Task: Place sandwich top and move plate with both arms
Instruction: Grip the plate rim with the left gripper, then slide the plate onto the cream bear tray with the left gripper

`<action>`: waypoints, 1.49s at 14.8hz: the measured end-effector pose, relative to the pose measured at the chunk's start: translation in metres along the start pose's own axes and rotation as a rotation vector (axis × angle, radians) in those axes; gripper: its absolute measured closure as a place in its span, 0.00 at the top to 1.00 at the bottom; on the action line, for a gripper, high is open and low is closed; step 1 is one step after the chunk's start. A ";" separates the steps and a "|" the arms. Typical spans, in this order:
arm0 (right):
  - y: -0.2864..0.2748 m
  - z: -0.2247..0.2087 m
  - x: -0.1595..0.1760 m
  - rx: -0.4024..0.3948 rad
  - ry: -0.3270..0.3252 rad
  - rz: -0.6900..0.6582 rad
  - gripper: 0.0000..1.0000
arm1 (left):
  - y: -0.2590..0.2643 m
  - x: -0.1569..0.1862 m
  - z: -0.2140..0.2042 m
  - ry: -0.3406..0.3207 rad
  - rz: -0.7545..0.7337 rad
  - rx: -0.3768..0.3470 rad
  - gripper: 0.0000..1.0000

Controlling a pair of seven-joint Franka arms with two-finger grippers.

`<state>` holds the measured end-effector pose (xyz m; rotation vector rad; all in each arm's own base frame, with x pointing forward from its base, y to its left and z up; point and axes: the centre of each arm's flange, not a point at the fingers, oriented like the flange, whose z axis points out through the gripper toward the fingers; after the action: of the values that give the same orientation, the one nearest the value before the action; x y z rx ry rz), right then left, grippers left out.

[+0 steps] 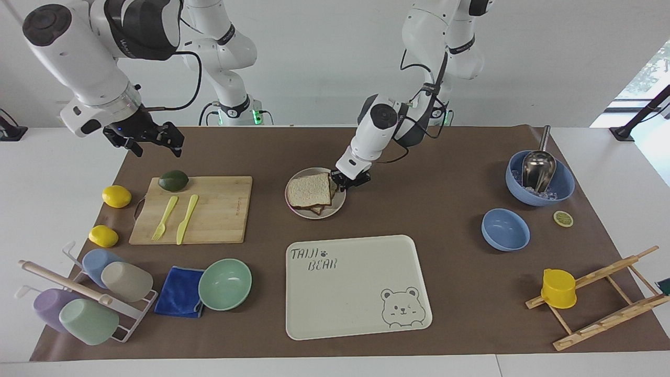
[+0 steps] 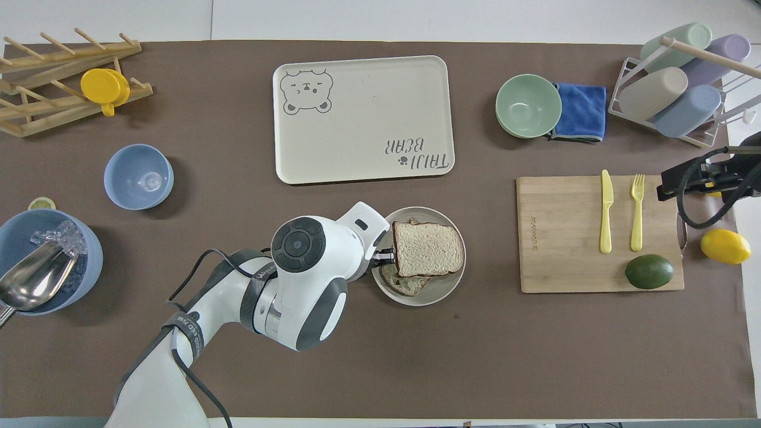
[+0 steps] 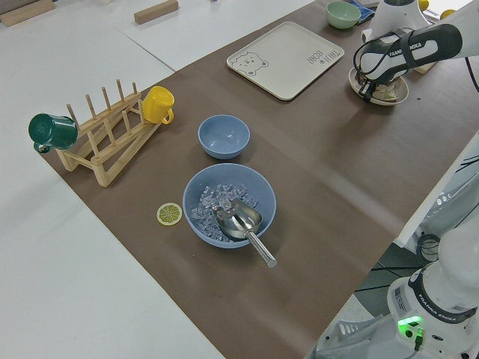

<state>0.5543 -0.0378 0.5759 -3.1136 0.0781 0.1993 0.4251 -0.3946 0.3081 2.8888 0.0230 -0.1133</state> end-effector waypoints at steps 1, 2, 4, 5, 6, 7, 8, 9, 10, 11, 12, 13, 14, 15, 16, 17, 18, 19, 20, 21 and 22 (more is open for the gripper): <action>0.000 0.000 0.000 0.000 0.000 0.000 1.00 | 0.000 0.001 -0.001 0.000 -0.005 -0.003 0.05; 0.000 0.000 0.000 0.000 0.000 0.000 1.00 | -0.002 0.003 -0.002 0.000 -0.015 -0.008 0.05; 0.000 0.000 0.000 0.000 0.000 0.000 1.00 | -0.007 0.012 -0.010 -0.005 -0.043 -0.020 0.05; 0.000 0.000 0.000 0.000 0.001 0.000 1.00 | -0.011 0.019 -0.019 -0.009 -0.057 -0.024 0.05; 0.000 0.000 0.000 0.000 0.001 0.000 1.00 | -0.016 0.029 -0.030 -0.011 -0.073 -0.030 0.05; 0.000 0.000 0.000 0.000 0.001 0.000 1.00 | -0.021 0.041 -0.043 -0.011 -0.091 -0.038 0.05; 0.000 0.000 0.000 0.000 0.001 0.000 1.00 | -0.025 0.055 -0.059 -0.010 -0.108 -0.047 0.05; 0.000 0.000 0.000 0.000 0.001 0.000 1.00 | -0.030 0.069 -0.076 -0.008 -0.126 -0.058 0.05; 0.000 0.000 0.000 0.000 0.001 0.000 1.00 | -0.037 0.085 -0.092 -0.003 -0.146 -0.069 0.05; 0.000 -0.001 0.000 0.000 0.001 0.000 1.00 | -0.044 0.100 -0.107 0.005 -0.168 -0.085 0.05; 0.000 -0.001 0.000 0.000 0.001 0.000 1.00 | -0.050 0.114 -0.118 0.015 -0.188 -0.105 0.05; 0.000 0.000 0.000 0.000 0.001 0.000 1.00 | -0.055 0.128 -0.127 0.031 -0.204 -0.121 0.05; 0.000 0.000 0.000 0.000 0.001 0.000 1.00 | -0.062 0.141 -0.133 0.044 -0.221 -0.134 0.05; 0.000 0.000 0.000 0.000 0.001 -0.001 1.00 | -0.069 0.154 -0.136 0.055 -0.235 -0.144 0.05; 0.000 0.000 0.000 0.000 0.001 -0.001 1.00 | -0.076 0.166 -0.138 0.064 -0.243 -0.152 0.05; 0.000 0.000 -0.001 0.000 0.001 -0.001 1.00 | -0.081 0.179 -0.138 0.066 -0.244 -0.157 0.05; 0.000 0.000 -0.001 0.000 0.001 -0.001 1.00 | -0.083 0.192 -0.135 0.064 -0.244 -0.167 0.05; 0.000 0.000 -0.001 0.000 0.001 -0.001 1.00 | -0.082 0.205 -0.130 0.064 -0.249 -0.183 0.05; -0.001 0.000 -0.001 0.000 0.001 -0.001 1.00 | -0.084 0.217 -0.125 0.065 -0.257 -0.197 0.05; -0.001 0.000 -0.001 0.000 0.000 -0.002 1.00 | -0.087 0.228 -0.119 0.067 -0.258 -0.204 0.05; -0.001 0.000 -0.001 0.000 0.000 -0.002 1.00 | -0.091 0.236 -0.113 0.068 -0.254 -0.206 0.05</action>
<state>0.5537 -0.0367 0.5762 -3.1134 0.0748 0.1989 0.6668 -0.2772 0.3761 2.6696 0.3902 -0.0547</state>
